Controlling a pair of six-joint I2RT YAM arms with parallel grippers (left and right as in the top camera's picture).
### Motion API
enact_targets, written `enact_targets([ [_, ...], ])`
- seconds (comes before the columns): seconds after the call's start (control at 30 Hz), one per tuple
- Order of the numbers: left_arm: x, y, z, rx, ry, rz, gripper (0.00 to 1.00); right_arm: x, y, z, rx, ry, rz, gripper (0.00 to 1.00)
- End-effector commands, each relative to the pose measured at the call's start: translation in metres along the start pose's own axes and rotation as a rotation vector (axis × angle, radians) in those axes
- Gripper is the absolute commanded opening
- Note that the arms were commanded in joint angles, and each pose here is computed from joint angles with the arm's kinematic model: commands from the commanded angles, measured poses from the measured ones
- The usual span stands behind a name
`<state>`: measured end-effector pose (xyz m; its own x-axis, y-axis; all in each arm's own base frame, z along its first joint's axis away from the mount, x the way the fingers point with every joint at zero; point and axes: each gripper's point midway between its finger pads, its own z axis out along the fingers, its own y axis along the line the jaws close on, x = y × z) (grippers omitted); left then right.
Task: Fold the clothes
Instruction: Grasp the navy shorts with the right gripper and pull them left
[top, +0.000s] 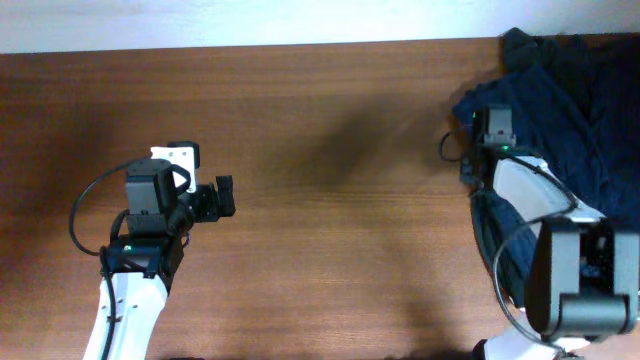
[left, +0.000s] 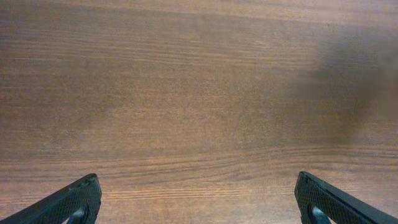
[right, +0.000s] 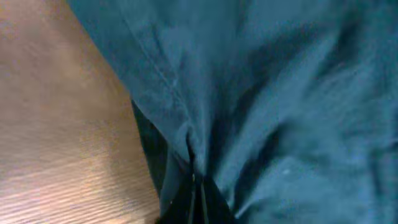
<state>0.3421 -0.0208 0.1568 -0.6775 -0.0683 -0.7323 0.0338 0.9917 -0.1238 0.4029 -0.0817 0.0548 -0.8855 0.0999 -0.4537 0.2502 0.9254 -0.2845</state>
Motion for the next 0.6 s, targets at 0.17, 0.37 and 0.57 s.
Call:
enact_targets([
  [0.17,-0.011,-0.001,-0.003,0.007,-0.03,-0.006,0.99,-0.087,0.109,-0.291,-0.885,-0.392,-0.207,0.04],
  [0.37,-0.011,-0.002,-0.003,0.011,-0.03,-0.006,0.99,-0.023,0.249,-0.316,-1.078,-0.293,-0.506,0.04],
  [0.57,-0.011,-0.003,-0.003,0.016,-0.029,-0.006,0.99,-0.123,0.302,-0.305,-0.953,-0.651,-0.197,0.36],
])
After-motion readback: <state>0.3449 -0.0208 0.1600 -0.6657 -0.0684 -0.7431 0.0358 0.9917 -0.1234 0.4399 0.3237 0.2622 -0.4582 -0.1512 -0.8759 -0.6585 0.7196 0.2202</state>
